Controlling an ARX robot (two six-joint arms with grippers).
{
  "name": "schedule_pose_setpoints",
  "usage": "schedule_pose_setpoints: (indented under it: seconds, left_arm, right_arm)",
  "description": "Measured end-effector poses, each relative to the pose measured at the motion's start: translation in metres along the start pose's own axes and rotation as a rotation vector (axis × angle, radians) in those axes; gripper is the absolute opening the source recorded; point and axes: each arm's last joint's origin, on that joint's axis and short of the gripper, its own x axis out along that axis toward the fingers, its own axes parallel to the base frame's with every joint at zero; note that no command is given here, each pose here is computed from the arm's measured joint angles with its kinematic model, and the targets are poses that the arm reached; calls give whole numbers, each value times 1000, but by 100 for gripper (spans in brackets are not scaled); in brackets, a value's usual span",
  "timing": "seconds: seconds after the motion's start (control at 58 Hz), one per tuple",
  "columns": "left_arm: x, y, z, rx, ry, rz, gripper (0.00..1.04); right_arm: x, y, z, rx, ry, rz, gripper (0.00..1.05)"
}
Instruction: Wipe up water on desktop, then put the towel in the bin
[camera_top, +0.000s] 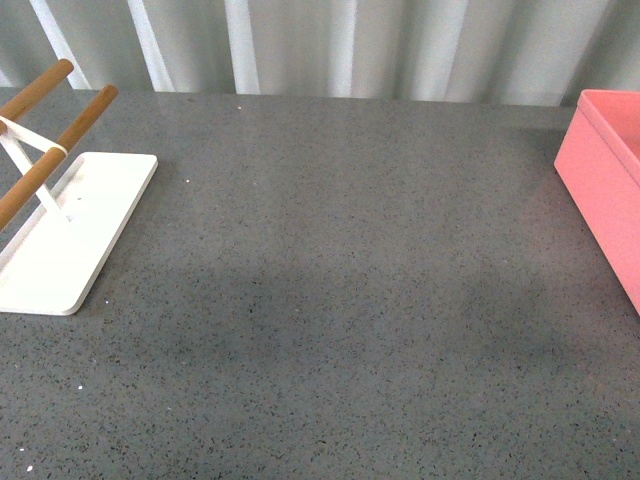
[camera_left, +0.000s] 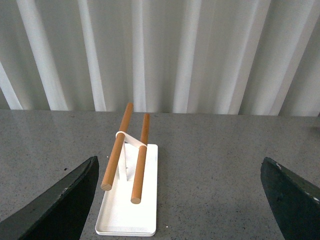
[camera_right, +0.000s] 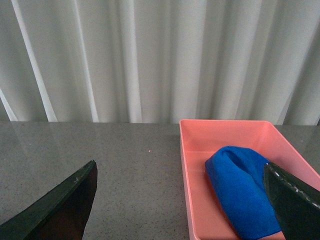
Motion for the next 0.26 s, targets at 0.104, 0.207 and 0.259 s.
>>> schedule_pose_setpoints:
  seconds: [0.104,0.207,0.259]
  left_arm:
    - [0,0,0,0,0,0,98]
    - [0,0,0,0,0,0,98]
    - [0,0,0,0,0,0,98]
  right_arm:
    - [0,0,0,0,0,0,98]
    - [0,0,0,0,0,0,98]
    - [0,0,0,0,0,0,98]
